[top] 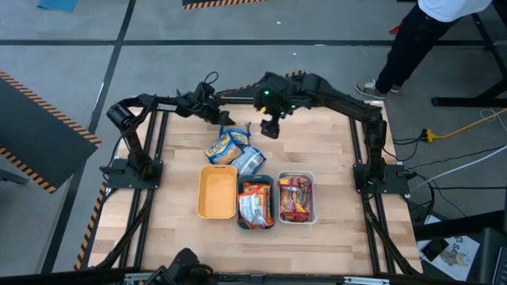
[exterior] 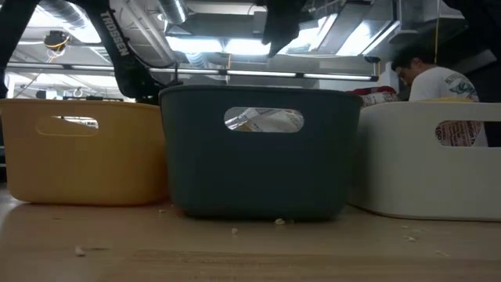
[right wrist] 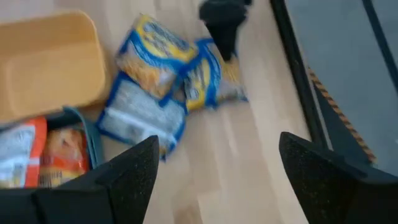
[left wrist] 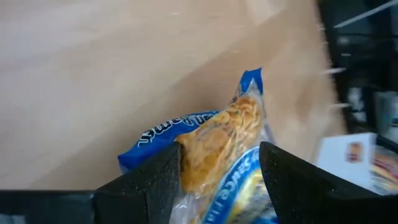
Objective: Sort Maruchan noodles
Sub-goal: Put the top blue noodle pack into the yellow bin
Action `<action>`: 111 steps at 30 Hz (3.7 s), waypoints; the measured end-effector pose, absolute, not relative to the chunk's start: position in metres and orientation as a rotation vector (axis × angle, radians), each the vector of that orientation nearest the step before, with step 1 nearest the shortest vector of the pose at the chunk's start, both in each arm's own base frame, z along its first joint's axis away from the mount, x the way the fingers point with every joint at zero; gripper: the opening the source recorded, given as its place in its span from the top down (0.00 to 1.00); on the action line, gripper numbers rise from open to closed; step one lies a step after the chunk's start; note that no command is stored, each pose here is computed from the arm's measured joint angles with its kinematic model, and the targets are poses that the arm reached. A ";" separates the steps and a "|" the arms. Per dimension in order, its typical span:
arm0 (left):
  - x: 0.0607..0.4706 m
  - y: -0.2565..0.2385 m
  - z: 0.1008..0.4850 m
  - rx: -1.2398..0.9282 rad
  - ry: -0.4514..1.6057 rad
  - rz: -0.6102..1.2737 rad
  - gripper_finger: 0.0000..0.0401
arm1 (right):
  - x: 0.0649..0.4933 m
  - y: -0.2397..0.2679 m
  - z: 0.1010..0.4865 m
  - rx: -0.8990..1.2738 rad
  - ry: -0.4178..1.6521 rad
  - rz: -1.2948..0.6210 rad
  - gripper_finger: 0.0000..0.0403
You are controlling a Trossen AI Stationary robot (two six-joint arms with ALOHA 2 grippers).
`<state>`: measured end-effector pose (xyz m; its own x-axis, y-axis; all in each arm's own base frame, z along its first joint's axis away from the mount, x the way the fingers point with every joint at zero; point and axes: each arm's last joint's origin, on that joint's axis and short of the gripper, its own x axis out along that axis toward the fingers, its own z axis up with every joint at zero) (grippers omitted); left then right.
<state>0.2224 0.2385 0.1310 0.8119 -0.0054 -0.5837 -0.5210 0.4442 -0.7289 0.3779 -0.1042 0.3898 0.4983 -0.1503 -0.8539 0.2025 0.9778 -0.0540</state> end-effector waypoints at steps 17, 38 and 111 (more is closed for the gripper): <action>0.181 0.235 0.196 -1.039 0.475 0.420 0.47 | 0.431 -0.112 0.240 0.255 0.698 -0.262 0.22; 0.140 0.125 0.139 -1.035 0.909 0.620 0.47 | 0.449 -0.116 0.179 0.363 0.571 -0.297 0.22; 0.157 0.119 0.125 -0.963 0.554 0.629 0.47 | 0.478 -0.105 0.216 0.132 0.786 -0.145 0.89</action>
<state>0.1569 0.1185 0.1254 0.6938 0.2395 -0.6792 -0.7041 0.4237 -0.5698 0.4777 -0.1054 0.2160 0.6979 -0.0807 -0.7116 0.1790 0.9817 0.0643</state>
